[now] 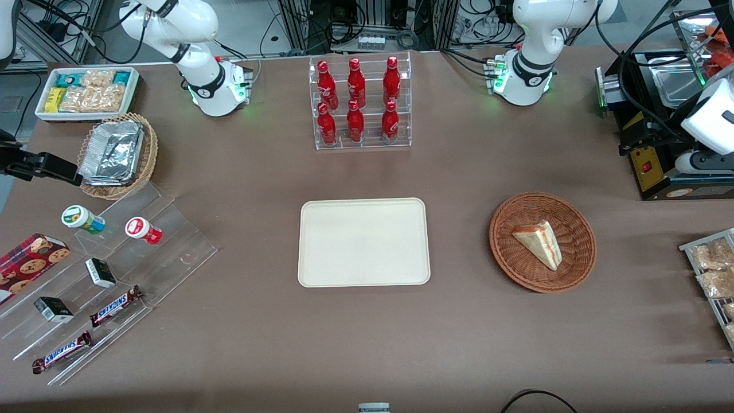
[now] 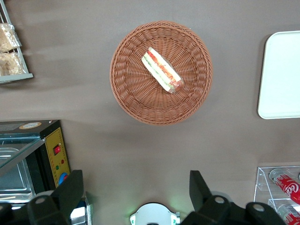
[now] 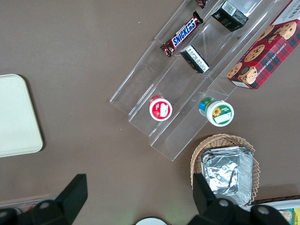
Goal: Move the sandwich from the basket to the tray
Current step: 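Move the left gripper over the sandwich in the wicker basket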
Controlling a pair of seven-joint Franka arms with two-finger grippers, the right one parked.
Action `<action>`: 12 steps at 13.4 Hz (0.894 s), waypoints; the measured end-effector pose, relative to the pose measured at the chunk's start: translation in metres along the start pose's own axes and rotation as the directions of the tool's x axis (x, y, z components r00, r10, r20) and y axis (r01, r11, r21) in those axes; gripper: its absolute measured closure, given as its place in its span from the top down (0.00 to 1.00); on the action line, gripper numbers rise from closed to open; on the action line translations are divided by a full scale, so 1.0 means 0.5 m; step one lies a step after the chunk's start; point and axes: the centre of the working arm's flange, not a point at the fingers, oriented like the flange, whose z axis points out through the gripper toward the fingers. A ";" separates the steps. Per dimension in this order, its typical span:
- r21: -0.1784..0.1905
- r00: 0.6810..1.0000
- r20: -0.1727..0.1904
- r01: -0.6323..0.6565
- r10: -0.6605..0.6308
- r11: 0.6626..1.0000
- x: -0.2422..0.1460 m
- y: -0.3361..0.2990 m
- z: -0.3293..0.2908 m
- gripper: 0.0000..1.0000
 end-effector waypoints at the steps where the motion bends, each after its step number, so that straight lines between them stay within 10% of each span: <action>1: 0.000 1.000 0.000 0.000 0.000 1.000 0.000 -0.001 0.000 1.00; 12: 0.004 0.971 -0.055 0.231 -0.231 0.973 0.107 -0.008 0.347 1.00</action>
